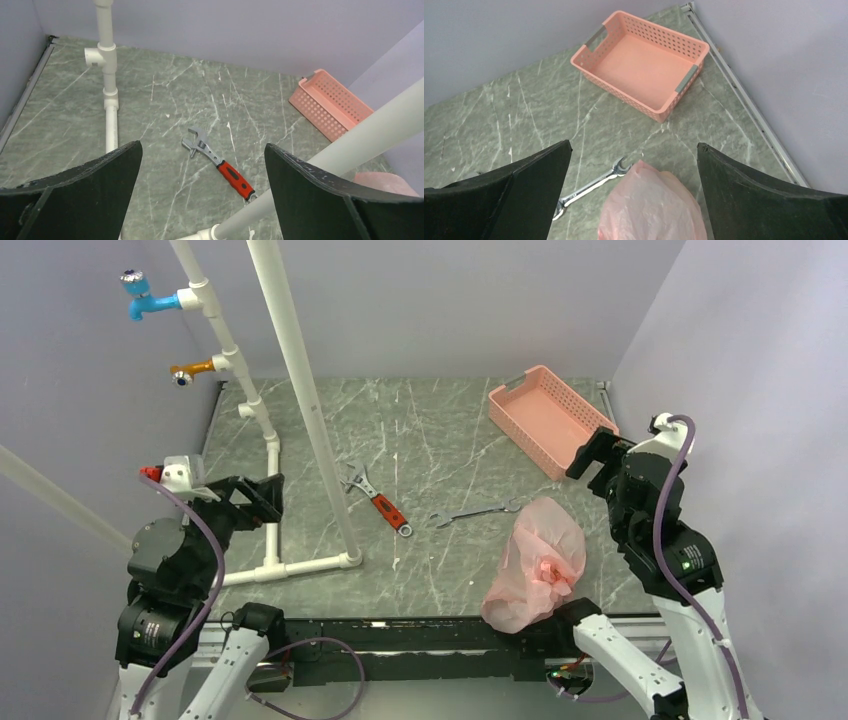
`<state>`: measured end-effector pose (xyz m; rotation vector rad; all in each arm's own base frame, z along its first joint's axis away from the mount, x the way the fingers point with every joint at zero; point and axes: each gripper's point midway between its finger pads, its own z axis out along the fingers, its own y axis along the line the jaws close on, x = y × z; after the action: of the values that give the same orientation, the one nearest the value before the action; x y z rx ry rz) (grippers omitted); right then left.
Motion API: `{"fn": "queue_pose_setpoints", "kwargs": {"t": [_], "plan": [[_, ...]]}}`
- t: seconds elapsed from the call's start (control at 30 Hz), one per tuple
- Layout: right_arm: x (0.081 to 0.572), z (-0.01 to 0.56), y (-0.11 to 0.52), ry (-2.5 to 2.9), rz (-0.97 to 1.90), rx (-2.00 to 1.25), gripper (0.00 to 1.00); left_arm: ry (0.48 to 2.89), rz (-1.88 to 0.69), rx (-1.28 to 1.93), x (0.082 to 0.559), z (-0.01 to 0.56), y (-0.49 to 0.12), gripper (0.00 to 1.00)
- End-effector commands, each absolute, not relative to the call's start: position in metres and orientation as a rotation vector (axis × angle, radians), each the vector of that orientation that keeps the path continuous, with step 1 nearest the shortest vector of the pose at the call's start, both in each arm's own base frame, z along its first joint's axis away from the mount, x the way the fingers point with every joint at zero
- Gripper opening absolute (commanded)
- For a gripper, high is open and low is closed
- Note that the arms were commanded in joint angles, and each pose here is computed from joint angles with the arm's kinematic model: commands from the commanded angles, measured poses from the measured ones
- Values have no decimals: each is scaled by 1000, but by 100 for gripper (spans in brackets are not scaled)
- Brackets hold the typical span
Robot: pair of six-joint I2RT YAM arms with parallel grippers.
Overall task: Take the fake fruits out of the plastic bag
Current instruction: Move the plastic bag to the center of the board.
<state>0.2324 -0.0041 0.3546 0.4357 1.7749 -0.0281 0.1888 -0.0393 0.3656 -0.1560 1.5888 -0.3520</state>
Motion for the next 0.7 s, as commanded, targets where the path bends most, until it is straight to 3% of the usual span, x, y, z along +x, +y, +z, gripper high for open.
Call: {"fn": "queue_pose_setpoints", "kwargs": {"t": [0.0, 0.27, 0.67], "plan": [[214, 355, -9, 1800, -12, 469, 100, 1604, -351, -142, 186, 360, -40, 99], [186, 317, 11, 1896, 171, 476, 100, 1640, -397, -144, 189, 344, -48, 99], [149, 223, 13, 2142, 172, 734, 100, 1717, -525, -72, 188, 326, -74, 99]]}}
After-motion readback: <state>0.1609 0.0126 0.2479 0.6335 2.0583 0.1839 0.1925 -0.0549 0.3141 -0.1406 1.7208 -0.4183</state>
